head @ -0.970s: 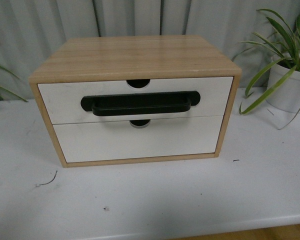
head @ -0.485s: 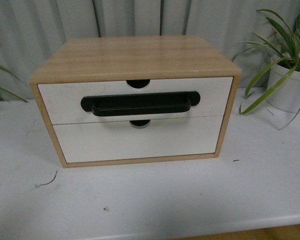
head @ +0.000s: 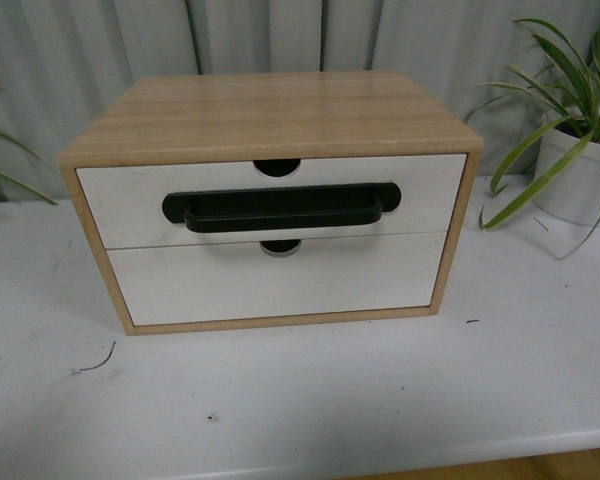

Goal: Close drawer sideways

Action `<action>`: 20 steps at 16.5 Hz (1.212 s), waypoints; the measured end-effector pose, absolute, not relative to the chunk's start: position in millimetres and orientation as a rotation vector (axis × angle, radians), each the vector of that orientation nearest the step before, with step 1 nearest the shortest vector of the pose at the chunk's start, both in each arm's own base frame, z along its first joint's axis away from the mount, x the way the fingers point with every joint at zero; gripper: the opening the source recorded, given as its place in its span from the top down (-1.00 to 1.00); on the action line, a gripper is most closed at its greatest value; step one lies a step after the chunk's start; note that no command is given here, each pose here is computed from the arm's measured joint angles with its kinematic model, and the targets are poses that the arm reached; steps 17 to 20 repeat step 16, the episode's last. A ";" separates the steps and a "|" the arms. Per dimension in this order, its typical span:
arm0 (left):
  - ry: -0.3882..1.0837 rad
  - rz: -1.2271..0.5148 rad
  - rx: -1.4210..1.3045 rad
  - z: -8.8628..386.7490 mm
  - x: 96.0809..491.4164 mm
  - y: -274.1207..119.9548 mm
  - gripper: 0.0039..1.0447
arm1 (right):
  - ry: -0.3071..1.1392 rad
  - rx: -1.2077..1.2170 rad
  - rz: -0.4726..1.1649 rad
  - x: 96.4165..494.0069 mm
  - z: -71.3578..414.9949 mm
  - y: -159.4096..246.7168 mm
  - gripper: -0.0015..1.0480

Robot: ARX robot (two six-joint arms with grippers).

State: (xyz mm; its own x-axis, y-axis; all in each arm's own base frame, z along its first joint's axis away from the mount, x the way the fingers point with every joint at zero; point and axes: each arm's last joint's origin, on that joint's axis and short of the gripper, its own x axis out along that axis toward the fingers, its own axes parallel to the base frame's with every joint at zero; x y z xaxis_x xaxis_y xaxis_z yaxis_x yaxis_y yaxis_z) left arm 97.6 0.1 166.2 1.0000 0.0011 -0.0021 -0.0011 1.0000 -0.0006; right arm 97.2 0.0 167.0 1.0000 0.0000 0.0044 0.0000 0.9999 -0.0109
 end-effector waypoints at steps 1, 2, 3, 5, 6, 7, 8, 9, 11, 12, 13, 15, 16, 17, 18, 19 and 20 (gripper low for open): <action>0.002 0.001 -0.001 166.2 97.6 0.1 0.03 | -0.004 -0.011 0.000 97.2 167.0 0.0 -0.13; 0.002 0.001 -0.001 166.2 97.6 0.1 -0.22 | -0.004 -0.011 0.000 97.2 167.0 0.0 -0.38; 0.002 0.001 -0.001 166.2 97.6 0.1 -0.39 | -0.004 -0.011 0.000 97.2 167.0 0.0 -0.55; 0.002 0.001 -0.001 166.2 97.6 0.1 -0.56 | -0.004 -0.011 0.000 97.2 167.0 0.0 -0.73; 0.002 0.001 -0.001 166.2 97.6 0.1 -0.60 | -0.004 -0.011 0.000 97.2 167.0 0.0 -0.76; 0.002 0.001 -0.001 166.2 97.6 0.1 -0.67 | -0.004 -0.011 0.000 97.2 167.0 0.0 -0.83; 0.002 0.001 -0.001 166.2 97.6 0.1 -0.70 | -0.004 -0.011 0.000 97.2 167.0 0.0 -0.86; 0.002 0.001 -0.001 166.2 97.6 0.1 -0.77 | -0.004 -0.010 0.000 97.2 167.0 0.0 -0.91; 0.002 0.001 -0.001 166.2 97.6 0.1 -0.87 | -0.004 -0.010 0.000 97.2 167.0 0.0 -0.90; 0.002 0.001 0.001 166.2 97.6 0.1 -0.91 | -0.004 -0.010 0.000 97.2 167.0 0.0 -0.88; 0.002 0.001 0.001 166.2 97.6 0.1 -0.92 | -0.004 -0.010 0.000 97.2 167.0 0.0 -0.86; 0.002 0.001 0.000 166.2 97.6 0.1 -0.88 | -0.004 -0.010 0.000 97.2 167.0 0.0 -0.86; 0.002 0.001 0.000 166.2 97.6 0.1 -0.86 | -0.004 -0.010 0.000 97.2 167.0 0.0 -0.87; 0.002 0.001 0.000 166.2 97.6 0.1 -0.86 | -0.004 -0.010 0.000 97.2 167.0 0.0 -0.87; 0.002 0.001 0.000 166.2 97.6 0.1 -0.86 | -0.004 -0.010 0.000 97.2 167.0 0.0 -0.87; 0.002 0.001 0.000 166.2 97.6 0.1 -0.86 | -0.004 -0.010 0.000 97.2 167.0 0.0 -0.87; 0.002 0.001 0.000 166.2 97.6 0.1 -0.86 | -0.004 -0.010 0.000 97.2 167.0 0.0 -0.87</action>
